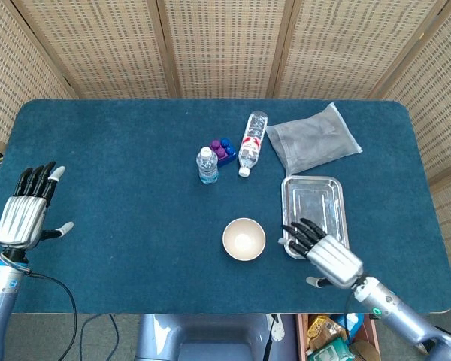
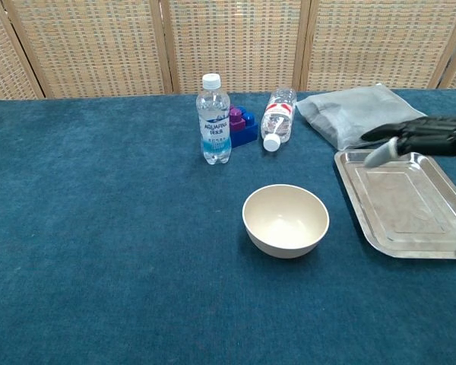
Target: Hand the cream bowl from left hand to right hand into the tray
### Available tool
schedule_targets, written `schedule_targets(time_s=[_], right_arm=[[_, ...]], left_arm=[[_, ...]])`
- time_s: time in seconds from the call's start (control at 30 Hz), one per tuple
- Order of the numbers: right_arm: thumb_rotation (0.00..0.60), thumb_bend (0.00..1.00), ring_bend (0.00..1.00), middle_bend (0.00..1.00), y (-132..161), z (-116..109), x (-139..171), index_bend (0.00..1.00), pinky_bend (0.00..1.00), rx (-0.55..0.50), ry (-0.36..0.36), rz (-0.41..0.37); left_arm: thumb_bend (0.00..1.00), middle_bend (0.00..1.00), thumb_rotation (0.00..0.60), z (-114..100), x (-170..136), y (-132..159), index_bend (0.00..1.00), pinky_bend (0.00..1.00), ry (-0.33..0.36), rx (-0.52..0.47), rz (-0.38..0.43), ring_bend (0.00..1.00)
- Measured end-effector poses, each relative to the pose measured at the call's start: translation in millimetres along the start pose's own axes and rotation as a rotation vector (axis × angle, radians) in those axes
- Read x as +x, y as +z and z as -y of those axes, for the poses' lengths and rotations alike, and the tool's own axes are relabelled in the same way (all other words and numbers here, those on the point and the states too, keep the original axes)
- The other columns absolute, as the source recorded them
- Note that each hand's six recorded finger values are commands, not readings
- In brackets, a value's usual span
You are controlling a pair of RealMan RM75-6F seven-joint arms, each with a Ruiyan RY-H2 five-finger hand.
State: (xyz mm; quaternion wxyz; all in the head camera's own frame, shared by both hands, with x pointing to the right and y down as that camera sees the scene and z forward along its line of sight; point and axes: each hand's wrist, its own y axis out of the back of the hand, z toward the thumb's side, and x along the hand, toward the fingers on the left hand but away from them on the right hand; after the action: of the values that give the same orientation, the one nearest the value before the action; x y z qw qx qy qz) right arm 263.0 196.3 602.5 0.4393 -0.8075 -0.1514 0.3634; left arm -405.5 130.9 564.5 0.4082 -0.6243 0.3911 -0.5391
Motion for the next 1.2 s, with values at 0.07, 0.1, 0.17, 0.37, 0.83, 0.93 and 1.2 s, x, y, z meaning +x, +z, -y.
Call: schedule_targets(time_s=[0.07, 0.1, 0.17, 0.37, 0.83, 0.93, 1.2], right_arm=[[0.600, 0.00, 0.00, 0.00, 14.4, 7.0, -18.9, 0.16, 0.00, 0.023, 0.039, -0.063], [0.600, 0.00, 0.00, 0.00, 20.3, 10.0, -27.1, 0.17, 0.00, 0.035, 0.052, -0.086], [0.600, 0.00, 0.00, 0.00, 31.4, 17.0, -46.6, 0.18, 0.00, 0.067, 0.072, -0.128], [0.600, 0.00, 0.00, 0.00, 36.1, 32.5, -84.4, 0.21, 0.00, 0.107, 0.099, -0.124], [0.600, 0.13, 0.00, 0.00, 33.6, 44.4, -108.4, 0.33, 0.00, 0.120, 0.096, -0.075], [0.600, 0.21, 0.00, 0.00, 38.1, 49.7, -112.6, 0.35, 0.00, 0.121, 0.098, -0.083], [0.600, 0.38, 0.00, 0.00, 39.4, 58.9, -126.2, 0.39, 0.00, 0.125, 0.094, -0.077]], left_arm=[[0.00, 0.00, 0.600, 1.2, -3.0, -3.3, 0.00, 0.00, 0.007, -0.002, 0.001, 0.00], [0.00, 0.00, 0.600, 1.4, -3.6, -4.3, 0.00, 0.00, 0.008, -0.005, -0.001, 0.00], [0.00, 0.00, 0.600, 2.1, -6.0, -6.9, 0.00, 0.00, 0.008, -0.016, -0.010, 0.00], [0.00, 0.00, 0.600, 5.0, -6.3, -10.4, 0.00, 0.00, 0.001, -0.024, -0.011, 0.00], [0.00, 0.00, 0.600, 5.1, -2.0, -19.1, 0.00, 0.00, -0.009, -0.047, -0.025, 0.00], [0.00, 0.00, 0.600, 6.1, -2.2, -19.1, 0.00, 0.00, -0.012, -0.044, -0.023, 0.00], [0.00, 0.00, 0.600, 8.3, -2.4, -18.3, 0.00, 0.00, -0.018, -0.042, -0.020, 0.00]])
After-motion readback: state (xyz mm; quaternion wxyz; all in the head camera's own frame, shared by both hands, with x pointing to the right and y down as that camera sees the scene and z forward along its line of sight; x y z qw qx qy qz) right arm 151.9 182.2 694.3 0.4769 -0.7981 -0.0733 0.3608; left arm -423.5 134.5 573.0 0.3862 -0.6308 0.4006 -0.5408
